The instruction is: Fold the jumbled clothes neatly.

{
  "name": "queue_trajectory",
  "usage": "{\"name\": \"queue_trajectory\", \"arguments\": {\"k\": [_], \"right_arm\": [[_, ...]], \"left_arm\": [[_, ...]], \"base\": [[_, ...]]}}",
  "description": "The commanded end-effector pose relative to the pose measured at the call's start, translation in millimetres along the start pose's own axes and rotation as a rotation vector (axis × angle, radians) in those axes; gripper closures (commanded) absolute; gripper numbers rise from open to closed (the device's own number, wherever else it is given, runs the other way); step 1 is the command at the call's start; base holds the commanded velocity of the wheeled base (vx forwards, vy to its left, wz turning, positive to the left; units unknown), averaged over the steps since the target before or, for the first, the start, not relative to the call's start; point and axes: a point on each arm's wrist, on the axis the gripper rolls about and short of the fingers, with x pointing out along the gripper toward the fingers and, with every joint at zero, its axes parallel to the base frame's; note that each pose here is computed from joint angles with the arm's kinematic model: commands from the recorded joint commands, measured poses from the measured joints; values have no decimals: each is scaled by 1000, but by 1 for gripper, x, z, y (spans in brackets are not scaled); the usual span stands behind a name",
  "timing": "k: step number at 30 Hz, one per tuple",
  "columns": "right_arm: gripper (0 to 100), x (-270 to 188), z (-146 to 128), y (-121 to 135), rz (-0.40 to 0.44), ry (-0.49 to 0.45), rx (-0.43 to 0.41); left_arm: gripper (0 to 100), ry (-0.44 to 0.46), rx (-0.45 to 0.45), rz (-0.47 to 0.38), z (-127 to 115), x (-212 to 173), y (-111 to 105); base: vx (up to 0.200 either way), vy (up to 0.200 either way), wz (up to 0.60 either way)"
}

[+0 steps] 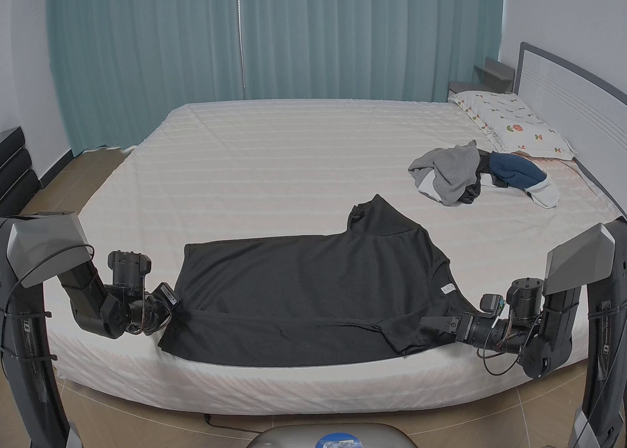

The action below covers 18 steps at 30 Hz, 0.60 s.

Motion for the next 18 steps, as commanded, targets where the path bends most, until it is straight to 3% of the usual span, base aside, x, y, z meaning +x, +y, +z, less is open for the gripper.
{"name": "queue_trajectory", "arguments": {"k": [1, 13, 14, 18], "right_arm": [[0, 6, -6, -3, -3, 13, -17], [0, 1, -4, -8, -17, 1, -10], [100, 0, -3, -8, -18, -3, -8], [100, -2, -2, -9, -19, -5, -4]], "left_arm": [[100, -1, -2, -2, 0, 0, 0], [100, 0, -2, -1, 0, 0, 0], [100, -1, -2, -2, 0, 0, 0], [100, 0, -2, -1, 0, 0, 0]], "base": [[0, 0, 0], [0, 0, 0], [0, 0, 0], [0, 0, 0]]}}
